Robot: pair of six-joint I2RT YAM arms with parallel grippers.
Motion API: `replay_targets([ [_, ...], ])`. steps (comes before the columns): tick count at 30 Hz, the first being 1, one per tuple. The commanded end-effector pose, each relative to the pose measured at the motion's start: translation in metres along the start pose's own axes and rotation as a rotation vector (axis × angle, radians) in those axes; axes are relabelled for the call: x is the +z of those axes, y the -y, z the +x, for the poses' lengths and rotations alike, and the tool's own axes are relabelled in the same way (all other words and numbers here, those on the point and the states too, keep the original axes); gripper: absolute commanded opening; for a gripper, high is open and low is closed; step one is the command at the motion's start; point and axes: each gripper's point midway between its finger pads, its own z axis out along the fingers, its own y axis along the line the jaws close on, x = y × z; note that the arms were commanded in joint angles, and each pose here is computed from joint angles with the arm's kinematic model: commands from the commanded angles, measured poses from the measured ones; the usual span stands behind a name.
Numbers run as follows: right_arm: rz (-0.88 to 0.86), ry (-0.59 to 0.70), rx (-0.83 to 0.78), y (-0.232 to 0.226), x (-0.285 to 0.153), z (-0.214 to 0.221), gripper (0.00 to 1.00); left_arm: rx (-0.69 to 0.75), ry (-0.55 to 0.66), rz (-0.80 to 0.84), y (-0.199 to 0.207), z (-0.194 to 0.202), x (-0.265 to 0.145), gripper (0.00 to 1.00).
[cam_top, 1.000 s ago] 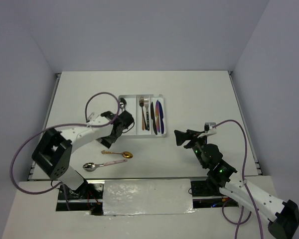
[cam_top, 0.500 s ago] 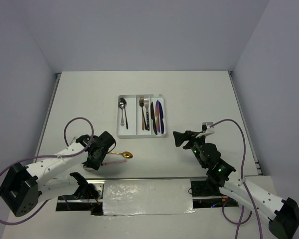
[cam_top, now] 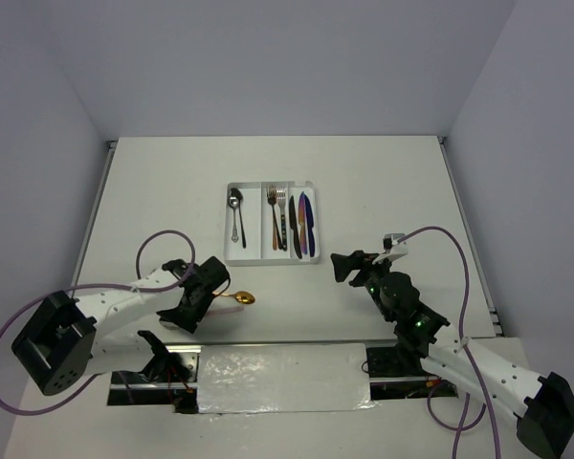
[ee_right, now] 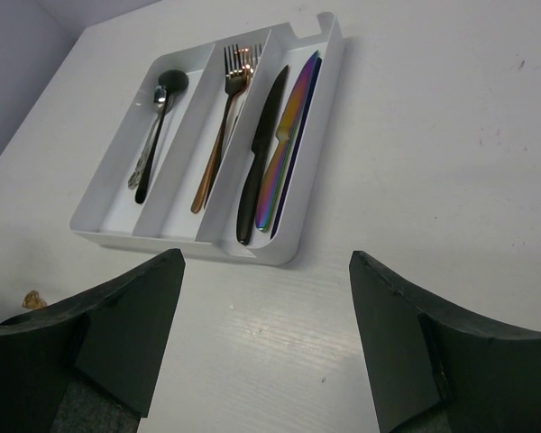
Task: Sort the eating utensils into containers
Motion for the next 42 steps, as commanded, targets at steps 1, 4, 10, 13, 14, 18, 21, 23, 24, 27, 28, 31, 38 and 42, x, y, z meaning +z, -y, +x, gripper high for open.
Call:
replay_targets([
  [1, -0.024, 0.081, 0.031, -0.014, 0.002, -0.030, 0.82, -0.333, -0.024, 0.004, 0.021, 0.006, 0.001, 0.66],
  [4, -0.029, 0.087, 0.034, -0.014, 0.001, -0.031, 0.82, -0.335, -0.024, -0.019, 0.020, 0.009, 0.006, 0.58],
  [10, -0.041, 0.095, 0.038, -0.015, -0.001, -0.032, 0.82, -0.345, -0.012, -0.051, 0.012, 0.008, 0.006, 0.29],
  [13, -0.038, 0.090, 0.036, -0.015, 0.000, -0.030, 0.82, -0.361, -0.012, -0.025, 0.010, 0.003, -0.002, 0.18],
  [14, -0.038, 0.090, 0.036, -0.015, 0.000, -0.030, 0.82, -0.361, -0.009, -0.020, 0.009, 0.002, -0.005, 0.11],
  [18, -0.028, 0.085, 0.033, -0.013, 0.001, -0.028, 0.82, -0.373, 0.012, 0.015, 0.008, -0.011, -0.036, 0.00],
  [21, -0.033, 0.081, 0.035, -0.013, 0.001, -0.026, 0.81, -0.358, 0.058, 0.127, 0.014, -0.035, -0.082, 0.00],
  [23, -0.035, 0.078, 0.033, -0.014, 0.002, -0.027, 0.81, -0.275, 0.072, 0.313, 0.043, -0.046, -0.111, 0.00],
  [24, -0.035, 0.075, 0.032, -0.014, 0.002, -0.026, 0.82, -0.267, 0.131, 0.429, 0.064, -0.061, -0.130, 0.00],
  [27, -0.041, 0.086, 0.033, -0.016, 0.002, -0.029, 0.82, -0.109, 0.308, 0.683, 0.123, -0.082, -0.179, 0.00],
  [28, -0.036, 0.087, 0.032, -0.015, 0.002, -0.030, 0.82, -0.037, 0.365, 0.735, 0.138, -0.085, -0.193, 0.00],
  [31, -0.037, 0.077, 0.028, -0.016, 0.002, -0.029, 0.82, 0.185, 0.559, 0.783, 0.185, -0.087, -0.218, 0.00],
  [38, -0.052, 0.094, 0.032, -0.017, 0.000, -0.031, 0.81, 0.616, 0.634, 0.849, 0.258, -0.085, -0.202, 0.00],
  [42, -0.051, 0.089, 0.028, -0.017, 0.001, -0.029, 0.81, 0.735, 0.597, 0.834, 0.286, -0.084, -0.176, 0.00],
])
